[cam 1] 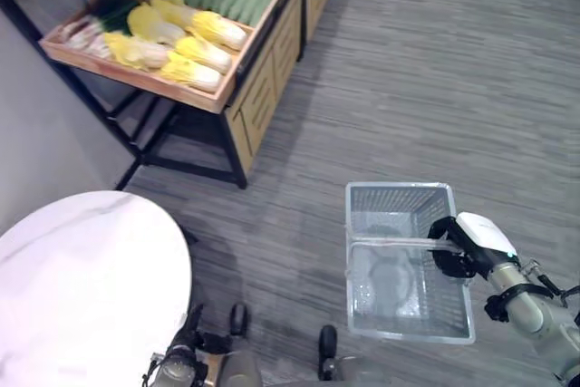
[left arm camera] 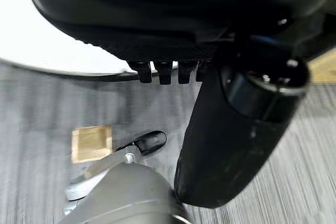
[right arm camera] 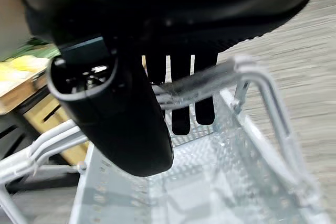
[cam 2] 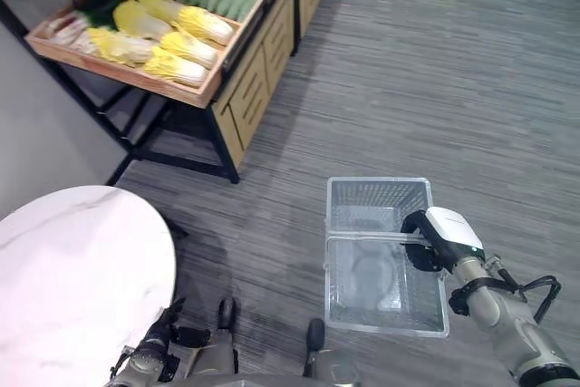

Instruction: Get the vegetables into the basket

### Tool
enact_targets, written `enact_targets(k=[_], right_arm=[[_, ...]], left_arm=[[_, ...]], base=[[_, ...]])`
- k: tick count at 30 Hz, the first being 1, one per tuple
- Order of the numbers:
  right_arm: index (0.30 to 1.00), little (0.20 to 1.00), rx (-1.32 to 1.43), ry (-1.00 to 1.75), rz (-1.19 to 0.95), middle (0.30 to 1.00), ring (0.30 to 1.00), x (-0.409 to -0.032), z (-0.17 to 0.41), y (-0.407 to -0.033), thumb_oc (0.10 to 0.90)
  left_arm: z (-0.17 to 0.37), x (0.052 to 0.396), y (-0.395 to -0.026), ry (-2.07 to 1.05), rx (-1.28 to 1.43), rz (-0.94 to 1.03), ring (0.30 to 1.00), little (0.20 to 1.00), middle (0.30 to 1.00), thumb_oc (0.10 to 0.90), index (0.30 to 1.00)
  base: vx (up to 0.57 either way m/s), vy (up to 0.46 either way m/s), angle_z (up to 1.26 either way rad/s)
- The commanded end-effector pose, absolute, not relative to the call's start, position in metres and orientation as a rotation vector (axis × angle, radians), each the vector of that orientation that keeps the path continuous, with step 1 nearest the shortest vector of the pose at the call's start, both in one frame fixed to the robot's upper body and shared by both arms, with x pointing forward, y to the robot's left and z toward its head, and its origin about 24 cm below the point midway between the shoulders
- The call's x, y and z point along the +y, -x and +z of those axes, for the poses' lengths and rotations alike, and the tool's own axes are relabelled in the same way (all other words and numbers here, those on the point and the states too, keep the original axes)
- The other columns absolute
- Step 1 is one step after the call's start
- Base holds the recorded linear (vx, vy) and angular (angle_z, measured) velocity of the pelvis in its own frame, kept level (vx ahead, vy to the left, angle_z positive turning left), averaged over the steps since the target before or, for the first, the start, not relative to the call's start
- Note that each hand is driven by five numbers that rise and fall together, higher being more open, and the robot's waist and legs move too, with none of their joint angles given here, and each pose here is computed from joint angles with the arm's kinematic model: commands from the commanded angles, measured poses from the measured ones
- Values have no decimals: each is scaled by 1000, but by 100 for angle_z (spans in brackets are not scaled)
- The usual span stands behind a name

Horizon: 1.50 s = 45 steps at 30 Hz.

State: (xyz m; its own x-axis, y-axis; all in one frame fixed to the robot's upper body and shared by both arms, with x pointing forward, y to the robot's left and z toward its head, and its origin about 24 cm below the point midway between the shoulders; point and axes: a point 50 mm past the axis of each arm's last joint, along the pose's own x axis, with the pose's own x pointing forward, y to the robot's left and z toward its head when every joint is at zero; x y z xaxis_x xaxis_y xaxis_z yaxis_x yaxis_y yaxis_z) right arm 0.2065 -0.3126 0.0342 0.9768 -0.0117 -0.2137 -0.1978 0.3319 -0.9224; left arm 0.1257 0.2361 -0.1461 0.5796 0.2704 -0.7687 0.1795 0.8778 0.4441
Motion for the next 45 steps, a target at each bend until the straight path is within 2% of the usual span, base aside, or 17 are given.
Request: enact_targets(k=[1,11,24,34,38,41,45], right_arm=[[300,300,-160,1139,-58,300,300,-300,101,-250,400],[300,300,1,1070,-142,300,300,-308,60,-246,400],[300,300,-26,1049,-125,300,300,-297,58,-248,400],[300,300,-47,1062,-102,300,300,-296,64,-239,400],[300,300,-54,1061,-118,300,300,-301,69,-239,400],[300,300,-29,1067,-181,300,300,-316,71,-235,400],[300,300,10,1073,-216,300,300,-322,64,-230,400]], left_arm=[[-146,250,-115,-585,1003,29,1000,1000,1000,900,1000],[-140,262,-122,-632,977,36,1000,1000,1000,900,1000],[-128,280,-137,-649,927,84,1000,1000,1000,900,1000],[-134,262,-136,-603,930,44,1000,1000,1000,900,1000],[-134,256,-141,-601,915,34,1000,1000,1000,900,1000],[-128,249,-160,-587,856,40,1000,1000,1000,900,1000],[-132,247,-152,-612,876,26,1000,1000,1000,900,1000]], base=[[174,293,-72],[101,247,-28],[92,70,-21],[275,-203,20],[139,-195,27],[195,-200,20],[347,112,35]])
